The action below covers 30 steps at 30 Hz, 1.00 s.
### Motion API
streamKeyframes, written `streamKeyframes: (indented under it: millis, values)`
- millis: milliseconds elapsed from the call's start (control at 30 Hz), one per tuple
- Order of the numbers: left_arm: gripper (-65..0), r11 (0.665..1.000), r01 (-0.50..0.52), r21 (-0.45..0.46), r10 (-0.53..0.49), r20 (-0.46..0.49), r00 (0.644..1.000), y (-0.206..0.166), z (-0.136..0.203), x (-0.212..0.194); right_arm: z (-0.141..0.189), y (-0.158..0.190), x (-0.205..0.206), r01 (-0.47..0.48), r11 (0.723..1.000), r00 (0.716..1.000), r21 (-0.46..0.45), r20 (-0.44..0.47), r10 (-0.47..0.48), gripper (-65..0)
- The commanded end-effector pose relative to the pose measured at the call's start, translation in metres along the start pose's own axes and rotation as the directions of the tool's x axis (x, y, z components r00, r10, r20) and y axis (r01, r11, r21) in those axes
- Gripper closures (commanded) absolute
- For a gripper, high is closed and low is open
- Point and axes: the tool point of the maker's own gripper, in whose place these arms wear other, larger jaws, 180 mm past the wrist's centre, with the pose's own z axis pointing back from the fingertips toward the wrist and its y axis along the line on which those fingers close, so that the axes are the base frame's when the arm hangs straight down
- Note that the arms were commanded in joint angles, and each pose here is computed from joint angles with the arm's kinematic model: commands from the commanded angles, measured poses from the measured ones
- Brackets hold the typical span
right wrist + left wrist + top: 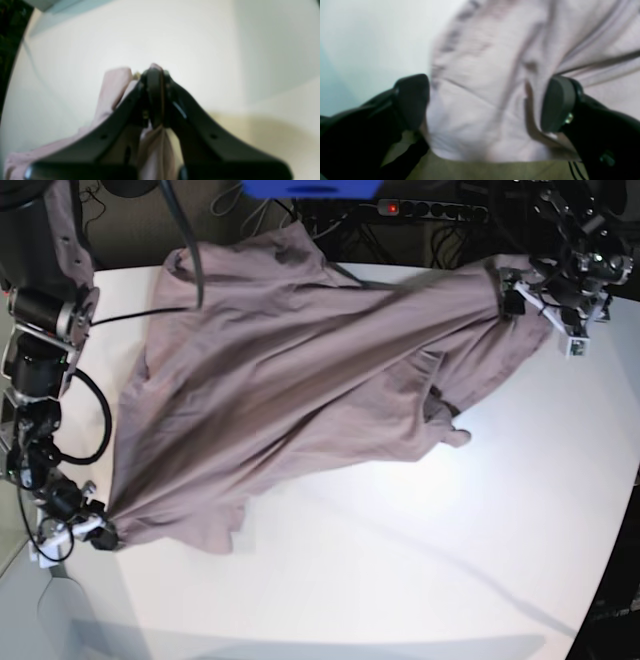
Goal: Layout the t-shirt on the table in an organized manner, then fold the t-shirt properly
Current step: 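Pull the hem away from the left gripper with the right gripper, then release the hem and move the left gripper onto the fabric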
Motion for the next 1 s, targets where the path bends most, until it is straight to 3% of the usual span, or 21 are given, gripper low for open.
streamKeyframes:
  millis: [0,100,233,433,533,633,733,833,967]
  values:
    - [-65.0,1.0,0.0,0.017,-0.001,0.024,1.0,0.003,0.003,0.007,0.007,0.0,0.036,0.002,1.0,0.995,0.007,0.095,-0.003,0.0]
    - [-65.0,1.0,-0.003,0.014,0.003,0.029,1.0,-0.001,0.004,0.007,0.007,0.0,0.032,0.024,1.0,0.996,0.008,0.08,-0.025,0.0]
    - [-65.0,1.0,0.002,0.019,-0.003,0.052,0.999,-0.004,0.009,0.013,0.007,-0.013,0.032,0.073,0.996,0.994,-0.055,0.079,-0.069,0.0]
    - [-65.0,1.0,0.0,0.018,-0.001,0.068,0.998,-0.009,0.012,0.017,0.006,-0.014,0.018,0.09,0.993,0.996,-0.07,0.011,-0.09,0.0]
    - [-65.0,1.0,0.006,0.026,-0.008,0.083,0.997,-0.008,0.015,0.022,0.005,-0.011,0.008,0.084,0.994,0.995,-0.068,-0.046,-0.087,-7.7]
    - [-65.0,0.999,0.019,0.039,-0.023,0.103,0.994,-0.007,0.021,0.029,0.001,-0.004,-0.006,0.037,0.997,0.991,-0.061,-0.128,-0.044,-21.4]
    - [-65.0,0.998,0.034,0.057,-0.041,0.128,0.991,-0.005,0.028,0.038,0.001,-0.003,-0.008,0.031,0.998,0.99,-0.059,-0.137,-0.039,-31.0]
    - [-65.0,0.995,0.055,0.083,-0.069,0.167,0.984,-0.004,0.038,0.052,0.004,-0.006,-0.011,0.023,0.998,0.99,-0.062,-0.14,-0.031,-32.4]
    - [-65.0,0.992,0.072,0.107,-0.092,0.19,0.977,-0.003,0.048,0.063,0.023,0.006,0.006,-0.091,0.994,0.994,-0.055,-0.06,0.088,-32.4]
